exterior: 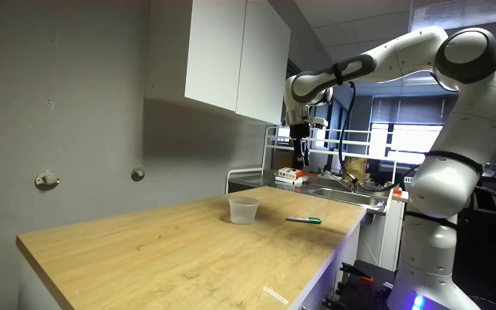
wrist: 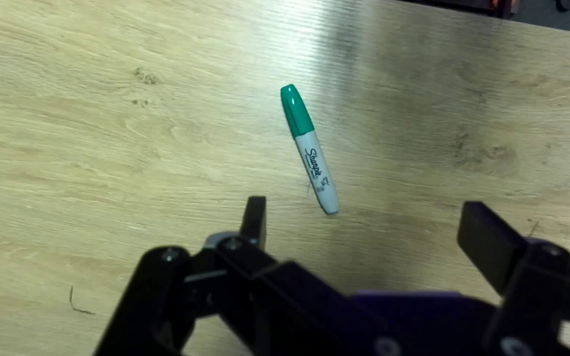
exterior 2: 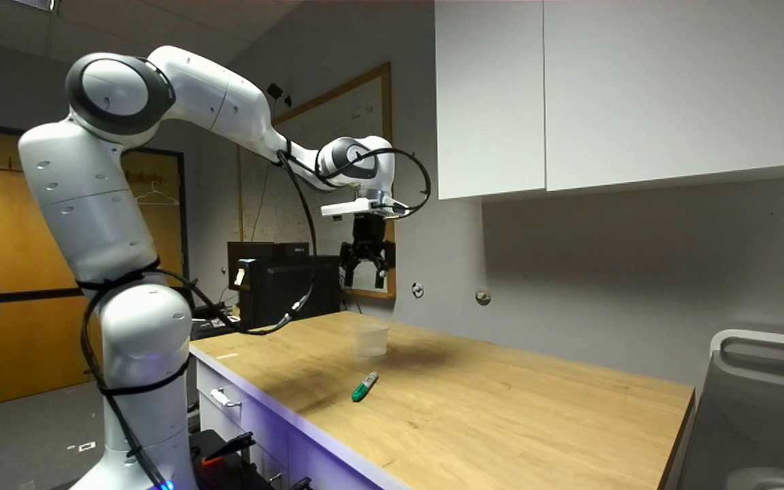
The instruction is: Put the marker inside the bowl
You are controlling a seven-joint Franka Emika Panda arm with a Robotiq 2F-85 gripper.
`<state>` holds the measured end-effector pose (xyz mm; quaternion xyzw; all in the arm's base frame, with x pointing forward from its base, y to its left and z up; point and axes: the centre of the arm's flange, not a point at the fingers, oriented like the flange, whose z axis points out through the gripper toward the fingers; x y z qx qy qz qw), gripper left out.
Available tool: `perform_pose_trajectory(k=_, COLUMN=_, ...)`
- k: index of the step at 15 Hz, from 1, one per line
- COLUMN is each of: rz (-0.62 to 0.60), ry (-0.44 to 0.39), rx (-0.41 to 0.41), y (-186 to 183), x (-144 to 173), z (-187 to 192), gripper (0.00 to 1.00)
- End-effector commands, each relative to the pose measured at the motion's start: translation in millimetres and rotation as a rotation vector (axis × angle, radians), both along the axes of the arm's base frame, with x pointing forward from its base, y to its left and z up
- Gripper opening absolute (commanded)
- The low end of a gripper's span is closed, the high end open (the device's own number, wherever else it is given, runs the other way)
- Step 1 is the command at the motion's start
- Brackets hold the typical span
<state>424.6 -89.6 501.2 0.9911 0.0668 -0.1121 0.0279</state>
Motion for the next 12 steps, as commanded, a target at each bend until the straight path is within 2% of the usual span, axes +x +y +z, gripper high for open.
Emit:
perform_pose_trajectory(k=1, rz=0.056, ry=-0.013, rx=0.051, y=-13.8, x=7.0, z=-15.3, gripper=1.0)
perform_pose_trajectory(k=7, rz=0.147, ry=-0.005, rx=0.169, y=-35.9, x=15.1, z=-57.6, gripper=1.0)
perform_pose_trajectory(k=12, rz=0.173, ry=0.059, rx=0.201, y=-42.5, x=21.3, z=-99.2, gripper=1.0)
